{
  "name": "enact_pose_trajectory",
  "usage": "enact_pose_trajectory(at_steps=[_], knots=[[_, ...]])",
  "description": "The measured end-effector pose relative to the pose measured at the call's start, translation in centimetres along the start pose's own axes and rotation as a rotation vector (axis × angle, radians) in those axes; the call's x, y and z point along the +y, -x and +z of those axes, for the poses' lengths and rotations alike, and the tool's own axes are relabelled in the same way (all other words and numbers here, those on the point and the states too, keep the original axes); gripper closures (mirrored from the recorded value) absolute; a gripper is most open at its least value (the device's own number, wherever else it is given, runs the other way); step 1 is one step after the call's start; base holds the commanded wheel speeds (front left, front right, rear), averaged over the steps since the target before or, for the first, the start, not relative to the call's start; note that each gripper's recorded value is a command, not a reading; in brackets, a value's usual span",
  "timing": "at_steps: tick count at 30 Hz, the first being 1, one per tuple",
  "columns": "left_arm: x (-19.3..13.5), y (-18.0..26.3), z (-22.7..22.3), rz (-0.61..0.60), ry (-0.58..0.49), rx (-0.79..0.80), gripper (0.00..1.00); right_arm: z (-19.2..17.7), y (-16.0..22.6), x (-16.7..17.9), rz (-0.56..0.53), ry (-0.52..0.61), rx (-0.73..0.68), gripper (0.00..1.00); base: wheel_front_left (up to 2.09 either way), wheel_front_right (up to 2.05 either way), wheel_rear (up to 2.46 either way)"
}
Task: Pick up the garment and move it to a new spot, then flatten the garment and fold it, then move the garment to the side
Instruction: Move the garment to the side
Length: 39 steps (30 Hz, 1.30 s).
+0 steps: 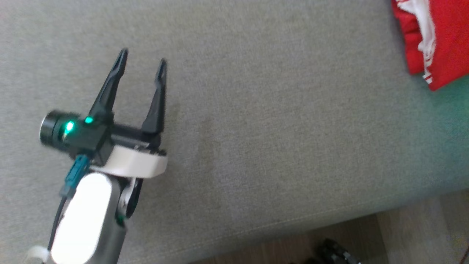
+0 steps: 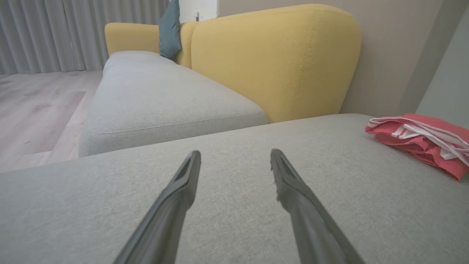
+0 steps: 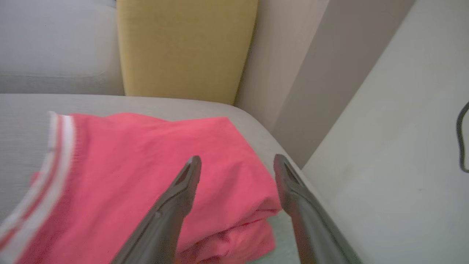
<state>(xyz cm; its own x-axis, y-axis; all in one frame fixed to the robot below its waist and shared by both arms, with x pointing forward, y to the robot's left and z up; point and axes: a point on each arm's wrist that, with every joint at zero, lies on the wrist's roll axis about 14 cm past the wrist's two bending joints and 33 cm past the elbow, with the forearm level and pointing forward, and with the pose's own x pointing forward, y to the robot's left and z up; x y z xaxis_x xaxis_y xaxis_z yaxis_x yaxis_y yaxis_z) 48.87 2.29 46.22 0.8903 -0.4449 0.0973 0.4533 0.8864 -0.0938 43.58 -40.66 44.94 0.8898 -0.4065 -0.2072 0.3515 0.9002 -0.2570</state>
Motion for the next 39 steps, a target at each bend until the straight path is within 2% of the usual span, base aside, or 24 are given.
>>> enact_pose_trajectory(at_steps=[8,9,15,20,26,39], knots=[[2.3,4.4,1.3,0.133,-0.018,0.041,0.0,1.5,7.4,9.1,0.179,-0.198,-0.1,0.0,0.0,0.0,0.0],[2.3,4.4,1.3,0.133,-0.018,0.041,0.0,1.5,7.4,9.1,0.179,-0.198,-0.1,0.0,0.0,0.0,0.0],[5.4,7.8,2.5,0.276,-0.04,0.049,0.0,5.1,9.7,15.2,0.357,-0.278,-0.181,0.0,0.0,0.0,0.0],[6.5,11.1,3.1,0.348,-0.056,0.068,0.0,7.2,11.3,17.8,0.451,-0.321,-0.219,0.0,0.0,0.0,0.0],[6.6,14.2,4.4,0.398,-0.056,0.053,0.0,7.8,13.6,18.5,0.498,-0.328,-0.226,0.0,0.0,0.0,0.0],[5.5,18.1,5.1,0.411,-0.058,0.075,0.0,6.7,17.8,16.2,0.483,-0.31,-0.194,0.0,0.0,0.0,0.0]])
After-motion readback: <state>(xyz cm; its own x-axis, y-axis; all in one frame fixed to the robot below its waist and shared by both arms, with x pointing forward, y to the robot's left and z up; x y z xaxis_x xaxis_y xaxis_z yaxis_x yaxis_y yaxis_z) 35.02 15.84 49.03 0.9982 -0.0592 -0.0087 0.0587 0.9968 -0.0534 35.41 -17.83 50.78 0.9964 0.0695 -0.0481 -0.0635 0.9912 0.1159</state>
